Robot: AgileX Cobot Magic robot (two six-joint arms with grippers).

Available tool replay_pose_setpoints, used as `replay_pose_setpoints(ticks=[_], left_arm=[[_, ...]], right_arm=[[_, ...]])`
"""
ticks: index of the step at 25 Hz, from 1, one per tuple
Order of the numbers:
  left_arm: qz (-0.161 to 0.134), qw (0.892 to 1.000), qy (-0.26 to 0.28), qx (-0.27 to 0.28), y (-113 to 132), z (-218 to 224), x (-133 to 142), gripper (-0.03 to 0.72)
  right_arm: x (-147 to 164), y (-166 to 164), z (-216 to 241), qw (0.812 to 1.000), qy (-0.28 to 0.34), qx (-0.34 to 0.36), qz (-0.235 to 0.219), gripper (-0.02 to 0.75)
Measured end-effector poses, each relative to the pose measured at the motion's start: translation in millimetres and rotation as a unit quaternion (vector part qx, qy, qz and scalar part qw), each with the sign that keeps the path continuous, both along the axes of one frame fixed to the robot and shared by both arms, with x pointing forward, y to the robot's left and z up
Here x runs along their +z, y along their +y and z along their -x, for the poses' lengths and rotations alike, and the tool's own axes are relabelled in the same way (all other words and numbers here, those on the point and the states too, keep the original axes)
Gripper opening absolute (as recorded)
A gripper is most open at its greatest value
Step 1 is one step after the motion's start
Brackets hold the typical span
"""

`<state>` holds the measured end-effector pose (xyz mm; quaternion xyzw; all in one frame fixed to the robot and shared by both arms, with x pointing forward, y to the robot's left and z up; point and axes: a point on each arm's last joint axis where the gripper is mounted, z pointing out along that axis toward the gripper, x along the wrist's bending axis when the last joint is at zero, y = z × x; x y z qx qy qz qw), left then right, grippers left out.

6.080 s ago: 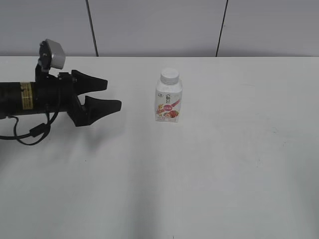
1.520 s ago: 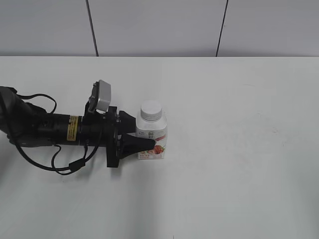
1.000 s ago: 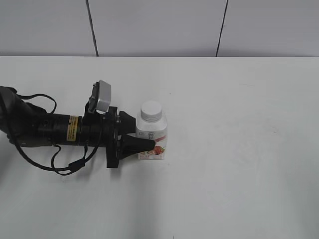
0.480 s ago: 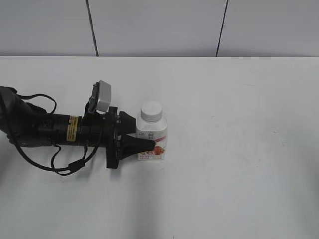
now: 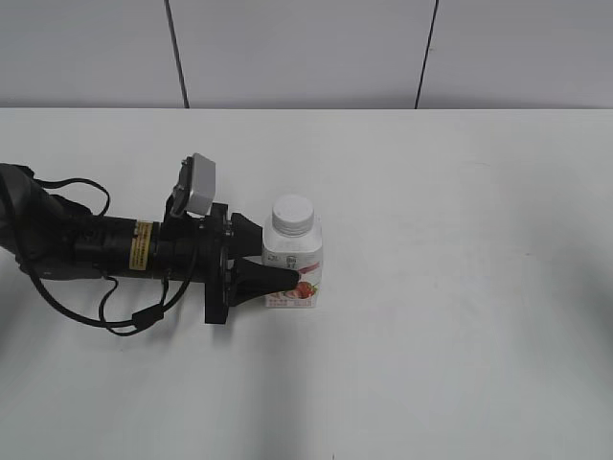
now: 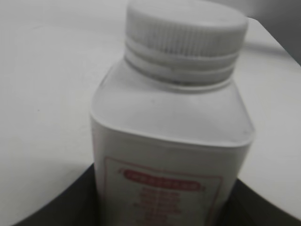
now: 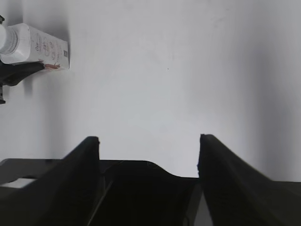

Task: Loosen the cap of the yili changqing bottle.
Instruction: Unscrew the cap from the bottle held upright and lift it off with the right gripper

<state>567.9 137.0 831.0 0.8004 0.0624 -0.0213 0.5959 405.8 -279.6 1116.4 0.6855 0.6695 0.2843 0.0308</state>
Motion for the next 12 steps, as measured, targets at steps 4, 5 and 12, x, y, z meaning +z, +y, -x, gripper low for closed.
replay_pose_setpoints(ticks=[4, 5, 12], left_arm=[[0.000, 1.000, 0.000, 0.000, 0.0, 0.0, 0.0, 0.377], [0.000, 1.000, 0.000, 0.000, 0.0, 0.0, 0.0, 0.377], [-0.001, 1.000, -0.001, -0.003, -0.1, 0.1, 0.0, 0.377]], right_arm=[[-10.7, 18.5, -34.8, 0.999, 0.032, 0.026, -0.018, 0.519], [-13.3, 27.5, -43.2, 0.999, 0.036, 0.032, -0.023, 0.519], [-28.9, 95.1, -92.7, 0.994, 0.095, 0.040, -0.040, 0.517]])
